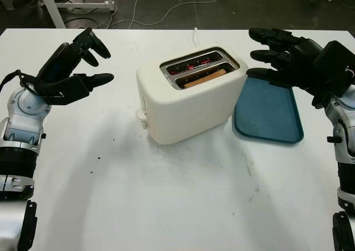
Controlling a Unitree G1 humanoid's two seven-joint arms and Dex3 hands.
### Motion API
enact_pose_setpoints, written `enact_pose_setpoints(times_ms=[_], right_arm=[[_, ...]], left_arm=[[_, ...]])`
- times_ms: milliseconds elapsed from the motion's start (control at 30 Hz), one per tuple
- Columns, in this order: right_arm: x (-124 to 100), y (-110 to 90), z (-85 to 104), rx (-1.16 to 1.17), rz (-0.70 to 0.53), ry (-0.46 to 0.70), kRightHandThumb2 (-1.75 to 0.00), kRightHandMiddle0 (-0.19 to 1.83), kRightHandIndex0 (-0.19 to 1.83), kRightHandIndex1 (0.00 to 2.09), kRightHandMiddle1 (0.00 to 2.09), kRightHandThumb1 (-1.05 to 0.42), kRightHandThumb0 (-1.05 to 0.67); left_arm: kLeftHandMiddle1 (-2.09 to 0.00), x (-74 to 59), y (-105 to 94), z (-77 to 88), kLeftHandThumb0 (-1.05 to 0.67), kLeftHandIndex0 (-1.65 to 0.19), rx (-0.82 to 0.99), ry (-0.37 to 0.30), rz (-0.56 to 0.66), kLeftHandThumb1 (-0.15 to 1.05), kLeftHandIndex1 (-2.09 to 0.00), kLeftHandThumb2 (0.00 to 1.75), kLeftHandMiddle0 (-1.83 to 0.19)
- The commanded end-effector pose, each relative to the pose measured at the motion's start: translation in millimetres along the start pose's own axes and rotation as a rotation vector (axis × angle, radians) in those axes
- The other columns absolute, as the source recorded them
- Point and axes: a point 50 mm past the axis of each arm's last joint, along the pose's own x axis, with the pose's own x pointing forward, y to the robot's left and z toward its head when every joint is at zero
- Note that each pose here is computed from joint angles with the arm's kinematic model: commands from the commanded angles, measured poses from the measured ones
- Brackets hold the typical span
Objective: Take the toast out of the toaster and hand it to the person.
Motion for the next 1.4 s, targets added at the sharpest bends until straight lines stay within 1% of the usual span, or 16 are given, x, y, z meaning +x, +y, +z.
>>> enact_pose_setpoints(times_ms=[0, 67, 333, 533, 733, 1067, 1167, 1267, 1367], right_arm=[[0.0, 1.0, 0.7, 0.003, -0.002, -0.011, 0.0, 0.27, 0.0, 0.58, 0.03, -0.83, -0.48], [0.1, 0.9, 1.0, -0.006, -0.002, -0.01, 0.0, 0.28, 0.0, 0.6, 0.04, -0.84, -0.51], [0.3, 0.8, 1.2, 0.003, -0.001, -0.008, 0.0, 0.27, 0.0, 0.58, 0.04, -0.83, -0.48], [0.1, 1.2, 1.8, 0.001, -0.002, -0.009, 0.0, 0.26, 0.0, 0.57, 0.03, -0.84, -0.46], [0.6, 1.5, 1.4, -0.004, -0.004, -0.006, 0.0, 0.27, 0.0, 0.58, 0.04, -0.84, -0.49], [0.6, 1.6, 1.6, 0.022, -0.003, -0.01, 0.0, 0.26, 0.0, 0.58, 0.04, -0.82, -0.45], [0.3, 1.6, 2.0, 0.001, -0.002, -0.013, -0.01, 0.27, 0.0, 0.58, 0.04, -0.83, -0.47], [0.4, 1.6, 1.8, 0.006, -0.002, -0.012, -0.01, 0.26, 0.0, 0.58, 0.04, -0.84, -0.44], [0.5, 1.9, 2.0, 0.006, -0.008, -0.004, 0.0, 0.27, 0.0, 0.59, 0.04, -0.83, -0.46]], left_arm=[[-1.75, -4.2, -0.3, -3.9, -1.05, 0.0, 0.003, 0.011, -0.002, 0.92, -1.7, 0.34, -0.03], [-1.75, -4.2, -0.5, -3.8, -1.05, 0.0, 0.002, 0.009, -0.001, 0.92, -1.7, 0.32, -0.03], [-1.75, -4.5, -0.4, -4.1, -1.05, 0.0, 0.012, 0.008, -0.002, 0.92, -1.7, 0.34, -0.03], [-1.75, -4.3, -0.6, -4.3, -1.05, 0.0, 0.002, 0.004, -0.004, 0.92, -1.69, 0.32, -0.04], [-1.75, -4.0, -0.5, -4.6, -1.05, 0.0, 0.019, 0.009, -0.002, 0.92, -1.7, 0.33, -0.03], [-1.75, -4.0, -0.3, -4.3, -1.05, 0.0, 0.012, 0.014, -0.002, 0.92, -1.71, 0.33, -0.03], [-1.75, -4.2, -0.4, -4.1, -1.05, 0.0, 0.003, 0.008, -0.002, 0.92, -1.7, 0.32, -0.03], [-1.75, -4.1, -0.3, -4.2, -1.05, 0.0, 0.008, 0.007, -0.004, 0.92, -1.7, 0.32, -0.03], [-1.75, -4.0, -0.2, -4.0, -1.05, 0.0, 0.014, 0.01, 0.0, 0.92, -1.71, 0.33, -0.04]])
